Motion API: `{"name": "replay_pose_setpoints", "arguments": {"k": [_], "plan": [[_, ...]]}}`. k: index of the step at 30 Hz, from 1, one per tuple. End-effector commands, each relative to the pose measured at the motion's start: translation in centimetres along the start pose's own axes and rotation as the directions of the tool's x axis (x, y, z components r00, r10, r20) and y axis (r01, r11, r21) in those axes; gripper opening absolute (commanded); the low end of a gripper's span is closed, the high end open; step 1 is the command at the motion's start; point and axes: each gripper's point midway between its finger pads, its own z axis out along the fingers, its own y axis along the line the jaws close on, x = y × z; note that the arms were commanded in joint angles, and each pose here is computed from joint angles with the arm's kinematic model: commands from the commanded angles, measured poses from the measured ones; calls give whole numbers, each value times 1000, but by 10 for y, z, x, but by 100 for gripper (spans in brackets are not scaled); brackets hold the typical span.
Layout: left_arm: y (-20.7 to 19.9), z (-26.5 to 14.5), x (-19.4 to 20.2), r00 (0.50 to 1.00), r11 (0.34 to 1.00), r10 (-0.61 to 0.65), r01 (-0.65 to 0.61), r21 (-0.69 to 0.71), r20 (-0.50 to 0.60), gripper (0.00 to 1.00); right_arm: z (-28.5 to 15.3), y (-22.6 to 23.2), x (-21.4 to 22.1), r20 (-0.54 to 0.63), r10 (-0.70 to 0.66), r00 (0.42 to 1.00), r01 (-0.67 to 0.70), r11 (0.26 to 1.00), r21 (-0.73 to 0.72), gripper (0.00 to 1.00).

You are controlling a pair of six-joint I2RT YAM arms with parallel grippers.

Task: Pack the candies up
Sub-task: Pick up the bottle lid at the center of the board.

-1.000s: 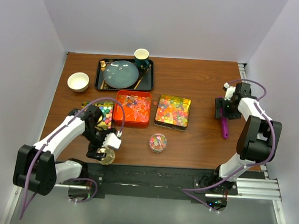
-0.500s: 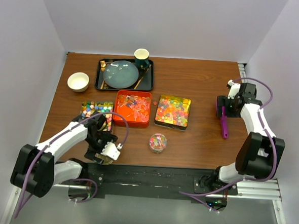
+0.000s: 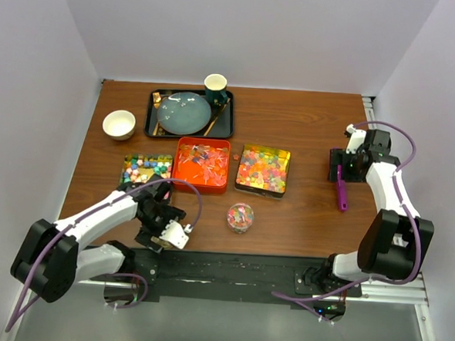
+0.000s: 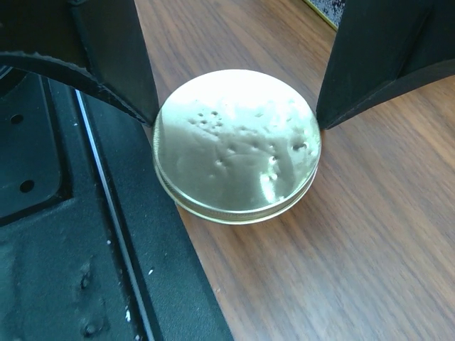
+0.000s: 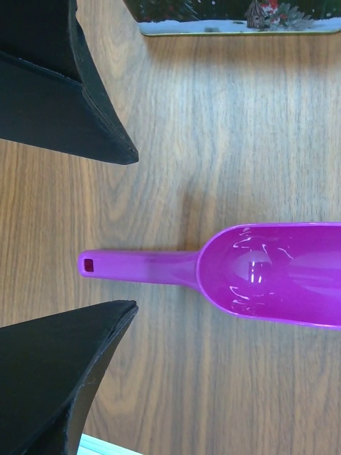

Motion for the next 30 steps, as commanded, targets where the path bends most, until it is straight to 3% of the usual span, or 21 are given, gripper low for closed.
{"name": "replay_pose_setpoints", "arguments": {"k": [1,5,16,22,30], "plan": [[6,4,-13,998,1000,-6,7,-18,65,94,-9,5,-4,36,4,999,-4,1000,-20,81],[21,-6,-23,995,998,-28,33,-48,98,86,-8,6,-4,37,24,999,-23,999,-22,81],[121,-79,-102,960,976,-8,68,-207,281,85,-2,7,-12,54,55,997,-53,998,-33,80],[160,-78,-145,959,976,-28,87,-198,281,85,-2,7,-14,58,67,996,-65,997,-35,80],[176,-52,-180,959,987,-5,50,-153,284,86,-1,1,-10,52,80,995,-81,997,3,82]]}}
